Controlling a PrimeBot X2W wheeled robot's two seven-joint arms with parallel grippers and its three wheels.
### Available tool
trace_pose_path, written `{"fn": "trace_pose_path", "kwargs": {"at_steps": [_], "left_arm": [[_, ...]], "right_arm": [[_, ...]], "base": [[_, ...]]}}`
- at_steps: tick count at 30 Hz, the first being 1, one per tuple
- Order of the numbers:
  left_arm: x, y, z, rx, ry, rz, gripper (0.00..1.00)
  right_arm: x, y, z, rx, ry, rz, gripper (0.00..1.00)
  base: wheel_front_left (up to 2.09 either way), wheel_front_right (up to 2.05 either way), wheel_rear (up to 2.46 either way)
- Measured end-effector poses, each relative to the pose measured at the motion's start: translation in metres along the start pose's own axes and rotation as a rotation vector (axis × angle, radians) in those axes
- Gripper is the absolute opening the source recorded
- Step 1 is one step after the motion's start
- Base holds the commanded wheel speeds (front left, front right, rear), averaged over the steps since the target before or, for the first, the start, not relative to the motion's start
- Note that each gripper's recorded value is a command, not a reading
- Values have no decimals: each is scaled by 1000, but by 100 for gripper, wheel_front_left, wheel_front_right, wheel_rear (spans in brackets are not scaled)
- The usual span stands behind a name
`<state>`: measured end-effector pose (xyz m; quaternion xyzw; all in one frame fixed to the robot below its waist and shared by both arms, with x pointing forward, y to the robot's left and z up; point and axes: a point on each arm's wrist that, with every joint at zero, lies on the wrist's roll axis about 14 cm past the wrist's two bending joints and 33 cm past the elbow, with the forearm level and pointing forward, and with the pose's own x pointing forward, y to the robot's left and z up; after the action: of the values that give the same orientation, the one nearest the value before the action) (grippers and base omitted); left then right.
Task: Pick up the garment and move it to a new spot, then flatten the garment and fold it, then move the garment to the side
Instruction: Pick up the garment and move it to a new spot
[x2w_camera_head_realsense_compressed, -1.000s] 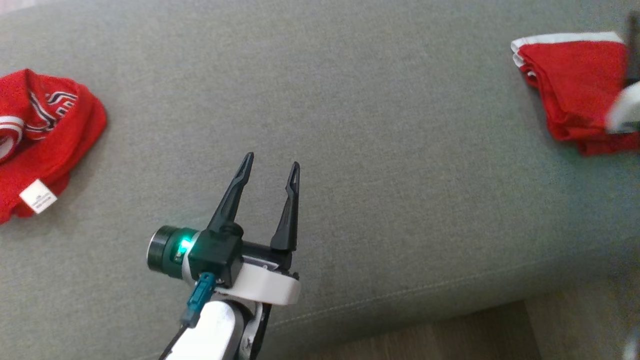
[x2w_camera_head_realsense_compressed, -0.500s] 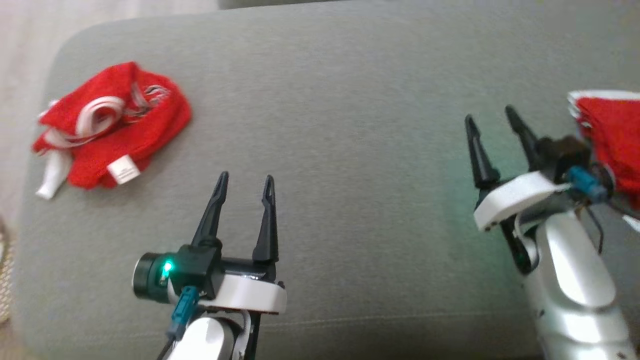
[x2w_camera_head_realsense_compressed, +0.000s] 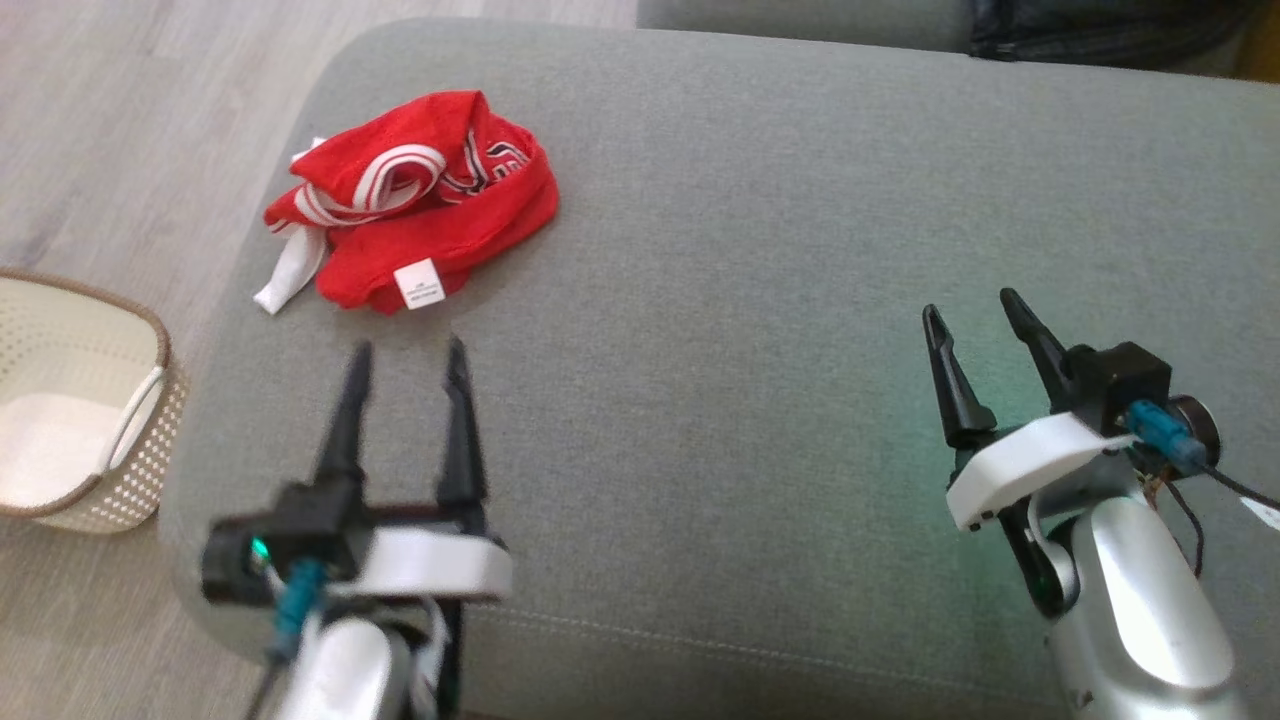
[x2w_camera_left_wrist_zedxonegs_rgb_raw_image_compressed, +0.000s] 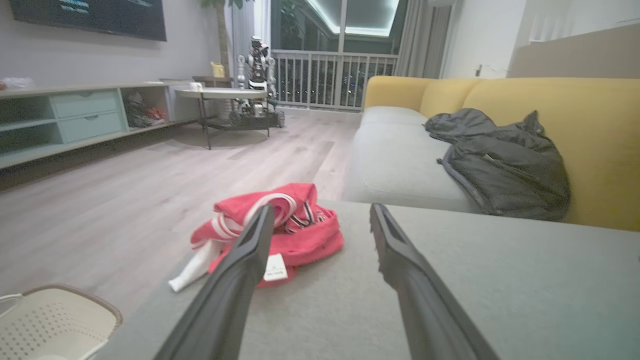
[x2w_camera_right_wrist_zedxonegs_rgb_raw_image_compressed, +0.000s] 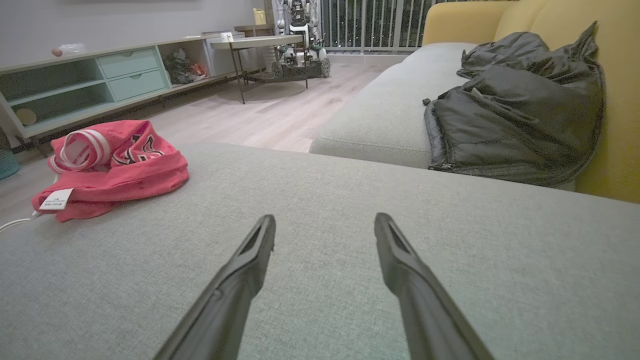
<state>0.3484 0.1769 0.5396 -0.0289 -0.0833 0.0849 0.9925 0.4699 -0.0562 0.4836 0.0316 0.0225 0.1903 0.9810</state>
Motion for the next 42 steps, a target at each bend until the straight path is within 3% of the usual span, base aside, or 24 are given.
{"fn": "trace_pose_path", "kwargs": {"at_steps": [7, 10, 15, 21, 29, 36, 37, 38, 42], "left_arm": [[59, 31, 32, 106, -119, -15, 100], [89, 45, 21, 143, -80, -43, 100], [136, 69, -29, 176, 152, -64, 100], [188, 79, -76, 120, 406, -45, 100], [162, 84, -185, 24, 854, 2, 100], [158, 82, -208, 40, 932, -4, 100], [159, 82, -207, 46, 920, -11, 11], [160, 82, -205, 50, 897, -12, 0], [166, 80, -188, 80, 759, -43, 0]], "right_arm": [[-8, 0, -16, 12, 48, 1, 100], [-9, -5, -17, 14, 55, -12, 100], [-9, -18, -20, 15, 69, -40, 100], [-8, -41, -29, -4, 96, -90, 100], [-11, -71, -52, -15, 151, -155, 100], [-4, -76, -60, -21, 168, -155, 100], [-3, -76, -58, -23, 162, -153, 100], [-2, -76, -56, -24, 157, -152, 100], [-2, -74, -46, -28, 135, -148, 100]], "base": [[0, 0, 0], [0, 0, 0], [0, 0, 0], [0, 0, 0], [0, 0, 0], [0, 0, 0], [0, 0, 0], [0, 0, 0], [0, 0, 0]]}}
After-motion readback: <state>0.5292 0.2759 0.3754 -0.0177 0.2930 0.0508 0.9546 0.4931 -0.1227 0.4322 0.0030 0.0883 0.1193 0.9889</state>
